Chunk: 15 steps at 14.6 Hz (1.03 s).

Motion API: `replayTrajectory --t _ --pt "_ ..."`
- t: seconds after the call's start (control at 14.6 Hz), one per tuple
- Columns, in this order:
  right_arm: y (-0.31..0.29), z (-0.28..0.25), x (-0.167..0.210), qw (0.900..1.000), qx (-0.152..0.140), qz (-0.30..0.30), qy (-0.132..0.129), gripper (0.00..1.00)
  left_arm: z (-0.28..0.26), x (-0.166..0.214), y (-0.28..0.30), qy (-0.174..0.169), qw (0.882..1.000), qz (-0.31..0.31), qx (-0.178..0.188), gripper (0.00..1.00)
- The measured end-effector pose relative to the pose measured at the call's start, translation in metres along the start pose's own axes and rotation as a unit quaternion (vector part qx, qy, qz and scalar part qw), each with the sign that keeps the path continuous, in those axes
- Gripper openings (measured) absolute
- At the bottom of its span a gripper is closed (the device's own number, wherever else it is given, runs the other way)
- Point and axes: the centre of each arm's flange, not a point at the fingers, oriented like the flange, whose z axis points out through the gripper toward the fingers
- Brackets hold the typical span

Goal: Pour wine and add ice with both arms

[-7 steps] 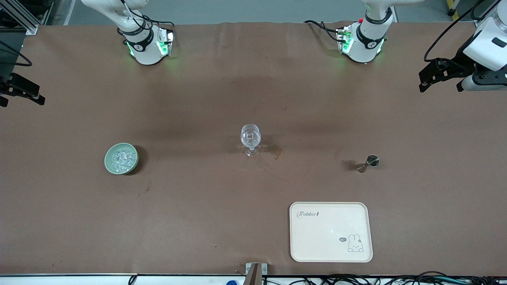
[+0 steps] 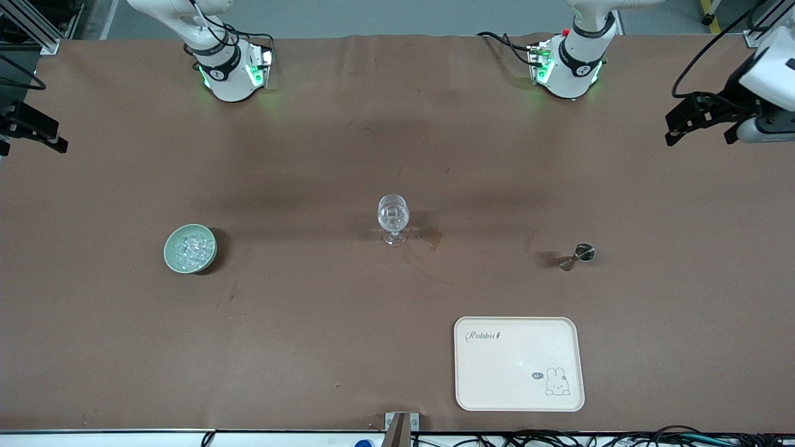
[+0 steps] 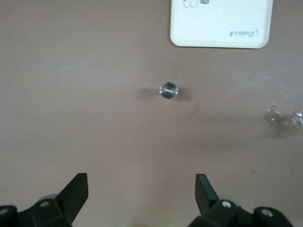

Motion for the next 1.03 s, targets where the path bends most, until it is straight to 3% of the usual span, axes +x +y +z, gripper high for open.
replayTrajectory --t 0.34,0.68,0.82,1.03 --pt "0.0 0.001 0.0 1.0 0.0 0.0 -0.001 1.0 -0.002 0.022 -0.019 0.007 1.0 -0.015 -0.006 1.0" --pt "0.0 0.001 0.001 1.0 0.0 0.0 0.0 1.0 0.042 0.057 -0.049 -0.013 0.998 -0.061 -0.011 1.0" --pt "0.0 0.002 0.001 1.0 0.0 0.0 0.002 1.0 0.063 0.071 -0.071 -0.019 0.994 -0.099 -0.033 1.0" --pt "0.0 0.002 0.003 1.0 0.0 0.0 0.006 1.0 0.097 0.085 -0.093 -0.048 0.983 -0.149 -0.095 1.0"
